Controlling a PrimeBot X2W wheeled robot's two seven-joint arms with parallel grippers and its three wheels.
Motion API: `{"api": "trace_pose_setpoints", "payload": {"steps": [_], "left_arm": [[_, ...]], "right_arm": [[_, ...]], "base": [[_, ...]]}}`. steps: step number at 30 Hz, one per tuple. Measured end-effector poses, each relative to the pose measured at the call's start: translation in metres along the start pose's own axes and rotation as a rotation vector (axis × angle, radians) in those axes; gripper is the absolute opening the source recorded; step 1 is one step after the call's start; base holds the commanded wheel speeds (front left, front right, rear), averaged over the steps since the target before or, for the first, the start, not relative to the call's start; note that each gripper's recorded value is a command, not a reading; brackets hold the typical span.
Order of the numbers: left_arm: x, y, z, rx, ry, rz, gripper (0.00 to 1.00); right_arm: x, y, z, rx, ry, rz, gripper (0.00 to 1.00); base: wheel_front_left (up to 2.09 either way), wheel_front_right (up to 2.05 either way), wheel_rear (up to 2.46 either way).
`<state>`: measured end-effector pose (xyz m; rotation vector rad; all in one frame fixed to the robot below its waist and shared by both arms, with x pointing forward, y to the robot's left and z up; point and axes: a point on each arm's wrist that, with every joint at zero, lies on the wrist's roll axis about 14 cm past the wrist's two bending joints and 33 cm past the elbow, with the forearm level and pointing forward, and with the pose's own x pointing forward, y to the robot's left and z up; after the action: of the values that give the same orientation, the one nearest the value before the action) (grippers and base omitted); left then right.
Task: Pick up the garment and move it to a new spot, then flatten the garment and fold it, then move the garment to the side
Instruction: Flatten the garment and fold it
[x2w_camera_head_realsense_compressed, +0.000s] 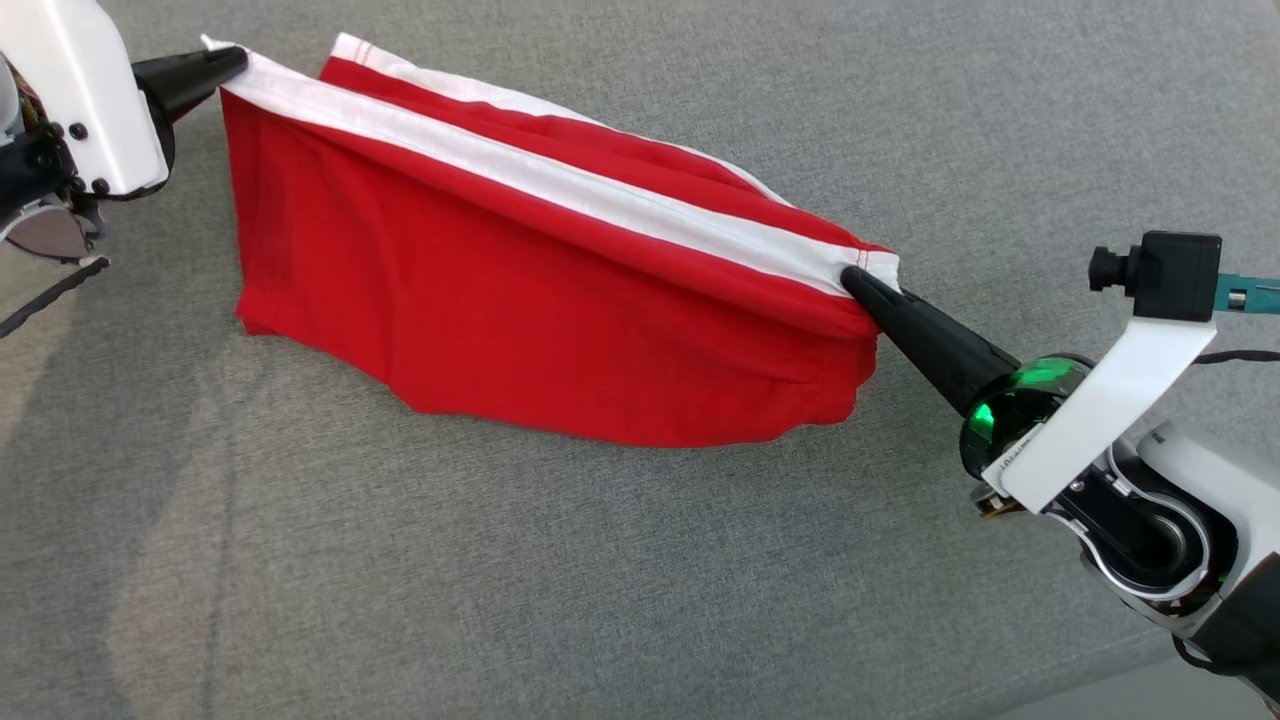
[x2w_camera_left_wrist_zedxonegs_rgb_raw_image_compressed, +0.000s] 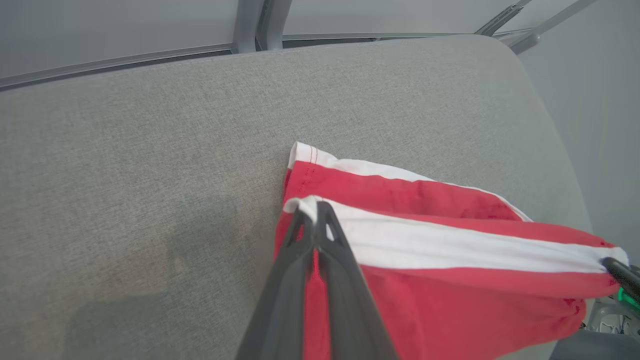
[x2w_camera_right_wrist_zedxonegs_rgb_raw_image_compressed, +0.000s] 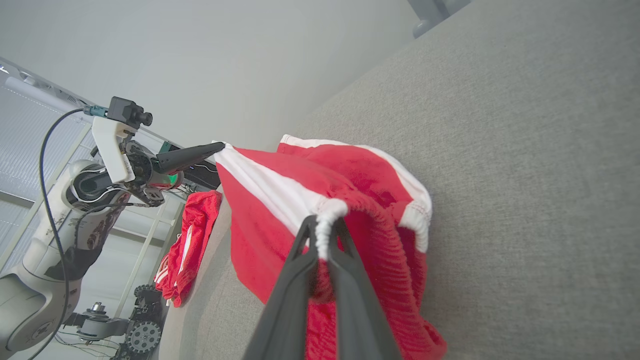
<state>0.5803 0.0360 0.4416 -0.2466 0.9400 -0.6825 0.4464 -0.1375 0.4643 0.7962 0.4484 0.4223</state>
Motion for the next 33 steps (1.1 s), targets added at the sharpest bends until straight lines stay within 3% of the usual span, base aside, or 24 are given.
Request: {"api": "trace_pose_setpoints", "payload": {"steps": [25, 26, 27, 29, 31, 32, 33], "left_arm": [[0.072, 0.022, 0.0, 0.034, 0.07, 0.032, 0.0], [0.072, 0.022, 0.0, 0.037, 0.072, 0.031, 0.25], [0.072, 0.022, 0.0, 0.041, 0.07, 0.03, 0.51], [0.07, 0.019, 0.001, 0.051, 0.065, 0.025, 1.0], [0.068, 0.016, 0.003, 0.056, 0.062, 0.02, 1.0], [0.066, 0.015, 0.003, 0.056, 0.062, 0.018, 1.0], [0.065, 0.012, 0.003, 0.055, 0.066, 0.012, 1.0]], "right_arm": [[0.018, -0.031, -0.003, 0.004, -0.045, -0.073, 0.0], [0.019, -0.032, -0.003, 0.001, -0.044, -0.075, 0.0], [0.019, -0.033, -0.003, 0.0, -0.044, -0.078, 0.17], [0.018, -0.032, -0.004, -0.002, -0.042, -0.078, 0.34], [0.018, -0.03, -0.004, -0.006, -0.037, -0.073, 0.47], [0.018, -0.028, -0.005, -0.006, -0.033, -0.069, 0.67], [0.019, -0.026, -0.006, -0.007, -0.032, -0.063, 0.67]], "base": [[0.0, 0.0, 0.0], [0.0, 0.0, 0.0], [0.0, 0.0, 0.0], [0.0, 0.0, 0.0], [0.0, 0.0, 0.0], [0.0, 0.0, 0.0], [0.0, 0.0, 0.0]]}}
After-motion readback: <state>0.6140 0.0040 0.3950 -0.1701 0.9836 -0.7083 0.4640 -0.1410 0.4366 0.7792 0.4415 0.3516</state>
